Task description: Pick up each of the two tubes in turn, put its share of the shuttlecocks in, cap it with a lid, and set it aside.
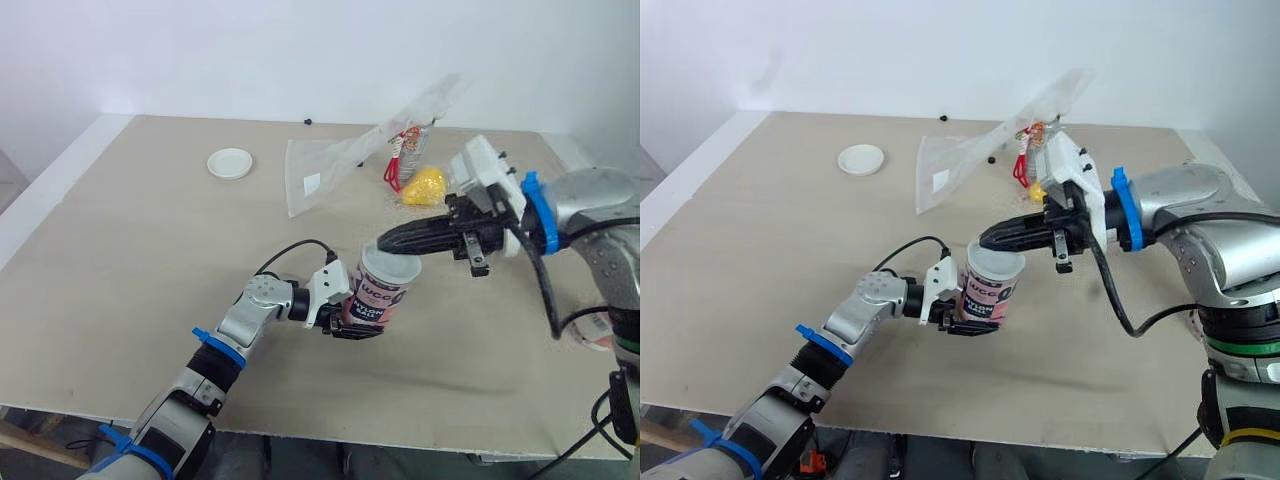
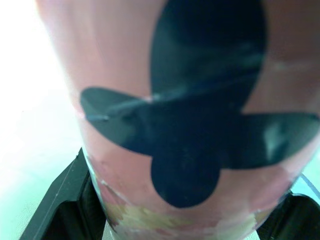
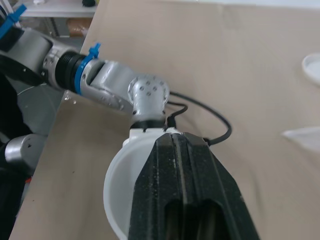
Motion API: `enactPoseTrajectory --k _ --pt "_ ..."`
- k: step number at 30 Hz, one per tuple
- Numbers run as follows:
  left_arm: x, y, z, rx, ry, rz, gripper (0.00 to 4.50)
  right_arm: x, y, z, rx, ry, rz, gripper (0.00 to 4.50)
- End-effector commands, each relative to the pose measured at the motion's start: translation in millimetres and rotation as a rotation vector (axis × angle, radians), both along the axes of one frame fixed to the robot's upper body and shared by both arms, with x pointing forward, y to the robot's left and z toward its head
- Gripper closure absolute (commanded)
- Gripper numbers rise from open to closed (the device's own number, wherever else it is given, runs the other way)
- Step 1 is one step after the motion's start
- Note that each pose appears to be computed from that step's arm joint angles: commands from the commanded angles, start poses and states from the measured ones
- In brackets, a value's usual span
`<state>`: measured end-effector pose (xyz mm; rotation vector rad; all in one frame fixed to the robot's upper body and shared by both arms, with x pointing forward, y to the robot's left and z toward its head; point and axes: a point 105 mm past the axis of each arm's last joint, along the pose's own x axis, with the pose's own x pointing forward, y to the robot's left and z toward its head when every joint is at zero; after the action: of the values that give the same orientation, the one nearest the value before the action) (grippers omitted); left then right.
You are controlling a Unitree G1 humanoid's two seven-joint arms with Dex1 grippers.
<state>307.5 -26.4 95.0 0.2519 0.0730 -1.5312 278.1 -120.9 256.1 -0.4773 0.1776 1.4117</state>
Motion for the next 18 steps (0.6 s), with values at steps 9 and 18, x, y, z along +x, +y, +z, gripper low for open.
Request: enactPoseTrajectory --k 9,18 --pt "9 10 -6 0.024 0.018 0.06 1.31 -2 -1 -27 -0.184 -0.043 0.05 4.37" --pt "10 11 -6 0.023 0.018 0.07 1.31 5 -4 -42 -0.3 -0.069 0.084 4.37"
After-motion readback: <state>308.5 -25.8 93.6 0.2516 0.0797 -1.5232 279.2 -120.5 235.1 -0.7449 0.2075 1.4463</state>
